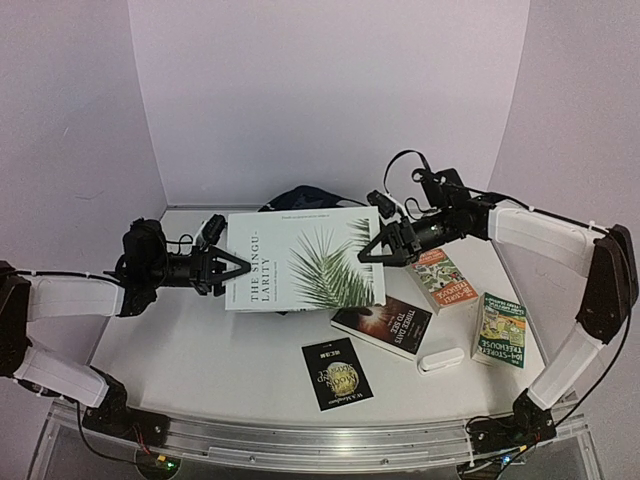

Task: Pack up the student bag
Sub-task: Pick up the book from the center of the board.

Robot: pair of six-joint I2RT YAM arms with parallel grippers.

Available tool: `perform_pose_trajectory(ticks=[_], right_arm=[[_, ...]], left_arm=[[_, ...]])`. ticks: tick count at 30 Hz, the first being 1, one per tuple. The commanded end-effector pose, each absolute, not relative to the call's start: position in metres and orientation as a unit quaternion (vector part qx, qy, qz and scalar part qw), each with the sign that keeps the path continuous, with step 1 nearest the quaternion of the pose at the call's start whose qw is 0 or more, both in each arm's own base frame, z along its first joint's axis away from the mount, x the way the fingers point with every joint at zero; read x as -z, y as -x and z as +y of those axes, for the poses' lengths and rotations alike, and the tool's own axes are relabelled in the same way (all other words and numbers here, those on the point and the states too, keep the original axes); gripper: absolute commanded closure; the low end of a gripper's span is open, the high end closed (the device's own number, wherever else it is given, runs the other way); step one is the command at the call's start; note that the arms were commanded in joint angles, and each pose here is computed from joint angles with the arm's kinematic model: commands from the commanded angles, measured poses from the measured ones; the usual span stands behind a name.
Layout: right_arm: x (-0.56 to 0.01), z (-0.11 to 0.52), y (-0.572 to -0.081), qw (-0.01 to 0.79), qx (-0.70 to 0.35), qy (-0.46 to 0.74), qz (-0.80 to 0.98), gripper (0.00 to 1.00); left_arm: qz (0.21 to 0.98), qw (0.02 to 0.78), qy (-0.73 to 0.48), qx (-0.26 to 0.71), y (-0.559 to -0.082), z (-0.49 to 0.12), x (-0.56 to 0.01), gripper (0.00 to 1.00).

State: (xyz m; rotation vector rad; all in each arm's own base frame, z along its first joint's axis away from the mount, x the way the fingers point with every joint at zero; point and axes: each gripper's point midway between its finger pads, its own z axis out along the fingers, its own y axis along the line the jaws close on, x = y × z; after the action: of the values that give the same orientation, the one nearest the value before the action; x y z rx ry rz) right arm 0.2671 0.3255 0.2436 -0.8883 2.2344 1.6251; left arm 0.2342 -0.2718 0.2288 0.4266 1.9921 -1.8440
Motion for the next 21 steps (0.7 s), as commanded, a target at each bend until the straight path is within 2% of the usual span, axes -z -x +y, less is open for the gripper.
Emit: perform_pose_trajectory(ticks=[1,6,10,12,15,19,21], right_arm=[[-0.262,0.34,-0.273,0.134,-0.573,0.341,0.733,0.83],[-0.257,0.349,-0.282,0.129,-0.57,0.345,0.734,0.77],[-0.252,0.352,-0.301,0.153,-0.541,0.345,0.751,0.63],[-0.25,0.352,-0.312,0.164,-0.512,0.353,0.766,0.52],[-0.242,0.348,-0.335,0.188,-0.442,0.377,0.792,0.34],[-0.227,0.331,-0.386,0.256,-0.31,0.377,0.834,0.23],[-0.22,0.321,-0.414,0.285,-0.243,0.371,0.85,0.21]], left_arm=[[0.661,0.219,-0.195,0.691,-0.221,-0.271,-0.261,0.45],[0.655,0.227,-0.196,0.693,-0.216,-0.269,-0.266,0.55],[0.675,0.251,-0.158,0.676,-0.228,-0.266,-0.265,0.78],[0.702,0.267,-0.122,0.649,-0.242,-0.262,-0.26,0.92],[0.718,0.3,-0.066,0.625,-0.259,-0.252,-0.265,0.96],[0.724,0.36,0.033,0.587,-0.282,-0.224,-0.277,0.97],[0.731,0.39,0.092,0.551,-0.293,-0.203,-0.28,0.97]])
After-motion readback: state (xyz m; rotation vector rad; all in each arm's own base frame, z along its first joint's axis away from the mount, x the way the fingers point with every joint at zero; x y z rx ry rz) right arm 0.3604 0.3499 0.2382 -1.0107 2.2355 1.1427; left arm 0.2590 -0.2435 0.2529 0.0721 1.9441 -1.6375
